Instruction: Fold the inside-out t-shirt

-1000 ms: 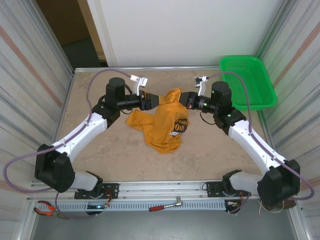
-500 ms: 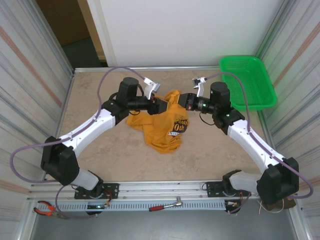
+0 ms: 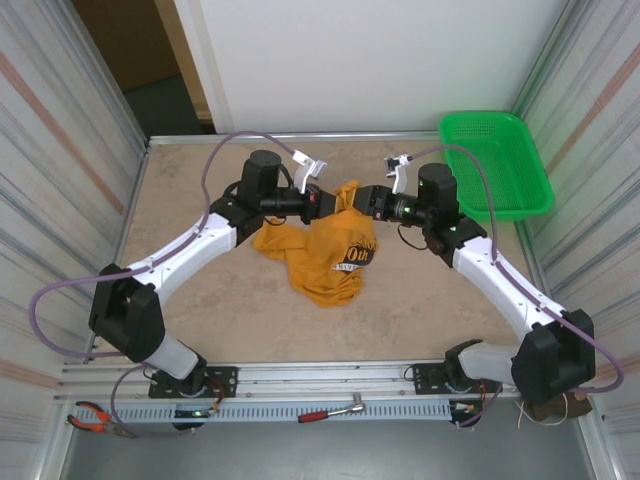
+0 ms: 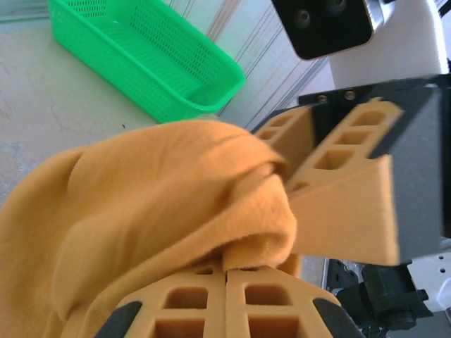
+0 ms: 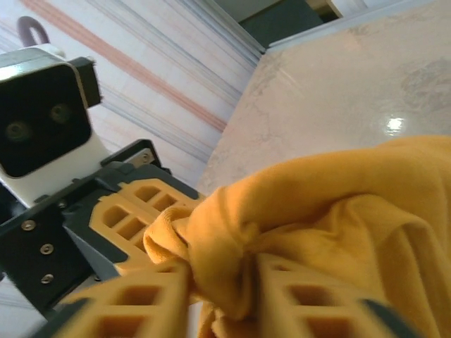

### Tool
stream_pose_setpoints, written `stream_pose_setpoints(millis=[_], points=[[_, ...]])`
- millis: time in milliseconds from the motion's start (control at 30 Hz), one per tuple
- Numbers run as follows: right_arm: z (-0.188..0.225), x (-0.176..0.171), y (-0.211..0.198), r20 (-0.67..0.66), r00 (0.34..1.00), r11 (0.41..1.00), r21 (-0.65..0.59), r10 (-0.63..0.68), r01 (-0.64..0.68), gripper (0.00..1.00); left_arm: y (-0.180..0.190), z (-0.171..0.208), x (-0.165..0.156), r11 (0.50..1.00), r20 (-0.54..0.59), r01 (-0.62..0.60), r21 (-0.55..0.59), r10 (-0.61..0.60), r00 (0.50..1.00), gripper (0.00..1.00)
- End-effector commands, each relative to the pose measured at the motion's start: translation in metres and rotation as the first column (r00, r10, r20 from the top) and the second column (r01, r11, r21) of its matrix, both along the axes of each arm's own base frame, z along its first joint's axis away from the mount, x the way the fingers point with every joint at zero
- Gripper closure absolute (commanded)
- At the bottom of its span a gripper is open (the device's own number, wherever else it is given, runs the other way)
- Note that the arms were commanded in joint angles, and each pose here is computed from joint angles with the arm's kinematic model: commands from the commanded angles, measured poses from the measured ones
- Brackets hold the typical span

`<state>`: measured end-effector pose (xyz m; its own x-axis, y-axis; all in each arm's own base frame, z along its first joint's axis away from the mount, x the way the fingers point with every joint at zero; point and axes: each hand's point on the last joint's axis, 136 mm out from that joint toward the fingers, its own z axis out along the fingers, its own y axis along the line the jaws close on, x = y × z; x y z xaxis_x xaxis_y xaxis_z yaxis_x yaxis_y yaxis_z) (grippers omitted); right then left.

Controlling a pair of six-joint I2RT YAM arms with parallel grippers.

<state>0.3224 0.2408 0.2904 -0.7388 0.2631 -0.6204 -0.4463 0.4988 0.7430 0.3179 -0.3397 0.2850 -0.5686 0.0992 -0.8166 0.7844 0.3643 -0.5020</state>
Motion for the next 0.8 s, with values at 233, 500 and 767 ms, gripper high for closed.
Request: stream_pose_setpoints(millis=[233,500,767], points=[[-0.033,-0.012,-0.026,-0.037,0.972,0.969,-0.092,-0.232,0.228,0.23,0.010,0.017,0.011,0.984,-0.131,-0.170,-0.046,0.163,0.978,1.00],[-0.092,0.019,-0.026,-0.073,0.944,0.918,-0.266,-0.323,0.293,0.30,0.012,0.059,0.006,0.962,-0.266,-0.137,-0.237,0.071,0.961,1.00],[-0.116,0.013,-0.054,-0.084,0.935,0.860,-0.427,-0.345,0.279,0.33,0.034,0.102,0.002,0.915,-0.267,-0.150,-0.376,0.049,0.963,1.00]])
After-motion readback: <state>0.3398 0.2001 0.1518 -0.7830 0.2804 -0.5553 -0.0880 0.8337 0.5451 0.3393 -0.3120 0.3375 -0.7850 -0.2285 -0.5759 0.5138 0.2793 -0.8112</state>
